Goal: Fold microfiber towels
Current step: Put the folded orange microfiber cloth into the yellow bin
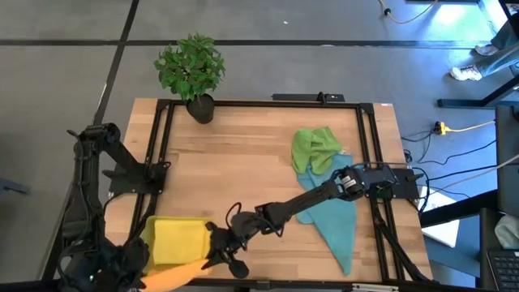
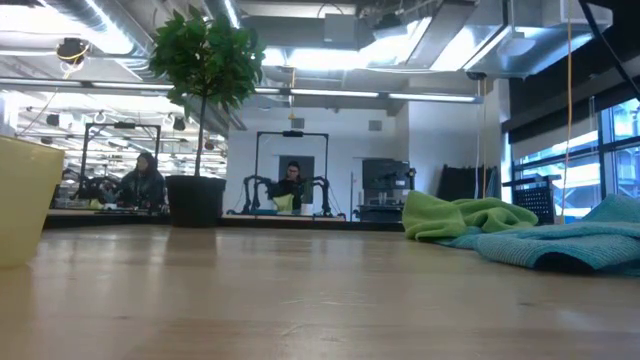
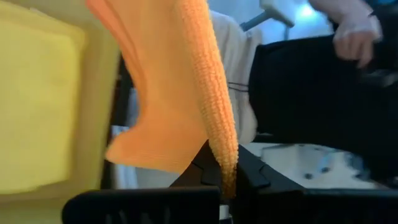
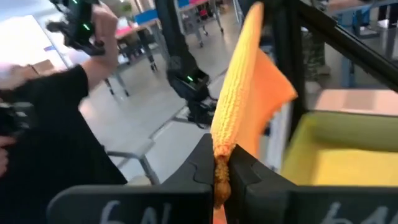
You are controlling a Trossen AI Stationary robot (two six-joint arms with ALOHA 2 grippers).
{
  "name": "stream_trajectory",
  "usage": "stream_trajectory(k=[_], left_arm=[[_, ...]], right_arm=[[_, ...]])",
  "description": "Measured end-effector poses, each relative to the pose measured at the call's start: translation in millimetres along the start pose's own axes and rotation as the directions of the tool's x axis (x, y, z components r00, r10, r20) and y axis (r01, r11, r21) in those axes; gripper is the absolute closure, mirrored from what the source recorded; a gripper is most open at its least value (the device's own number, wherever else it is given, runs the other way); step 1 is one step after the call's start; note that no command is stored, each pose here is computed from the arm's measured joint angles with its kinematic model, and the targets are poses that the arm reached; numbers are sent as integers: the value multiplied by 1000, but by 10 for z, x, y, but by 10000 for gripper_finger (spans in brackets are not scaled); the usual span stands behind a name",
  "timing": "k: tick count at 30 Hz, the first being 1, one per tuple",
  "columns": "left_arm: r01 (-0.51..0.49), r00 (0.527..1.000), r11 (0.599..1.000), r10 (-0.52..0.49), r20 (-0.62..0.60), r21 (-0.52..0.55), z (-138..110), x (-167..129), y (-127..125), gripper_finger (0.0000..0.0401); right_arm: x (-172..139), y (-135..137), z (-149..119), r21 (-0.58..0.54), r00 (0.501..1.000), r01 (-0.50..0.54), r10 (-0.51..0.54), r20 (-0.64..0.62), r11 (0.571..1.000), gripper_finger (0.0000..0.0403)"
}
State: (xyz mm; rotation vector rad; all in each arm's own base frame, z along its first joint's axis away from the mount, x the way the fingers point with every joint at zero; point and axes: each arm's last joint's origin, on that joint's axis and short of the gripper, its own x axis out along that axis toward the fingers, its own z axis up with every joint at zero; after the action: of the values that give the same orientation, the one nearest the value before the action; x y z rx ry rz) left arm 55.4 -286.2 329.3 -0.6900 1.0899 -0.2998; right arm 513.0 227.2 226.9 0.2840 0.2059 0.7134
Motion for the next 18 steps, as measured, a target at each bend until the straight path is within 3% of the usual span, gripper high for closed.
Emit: stream_trajectory(k=[4, 8, 12, 18], left_arm=[[88, 996, 993, -88, 2, -74, 3, -4, -89, 401], [99, 995, 994, -99, 3, -50, 3, -5, -101, 401], [17, 1000, 999, -18, -18, -40, -32, -12, -17, 401], [-176, 982, 983, 172, -79, -51, -107, -57, 175, 401]], right_arm=[[46, 153, 34, 55, 999, -27, 26, 20, 998, 394], [87, 306, 84, 69, 999, -17, 14, 46, 997, 394], [103, 279, 29, 105, 997, 59, -63, 36, 993, 394], [145, -29, -222, 203, 989, 144, -146, -4, 968, 394]])
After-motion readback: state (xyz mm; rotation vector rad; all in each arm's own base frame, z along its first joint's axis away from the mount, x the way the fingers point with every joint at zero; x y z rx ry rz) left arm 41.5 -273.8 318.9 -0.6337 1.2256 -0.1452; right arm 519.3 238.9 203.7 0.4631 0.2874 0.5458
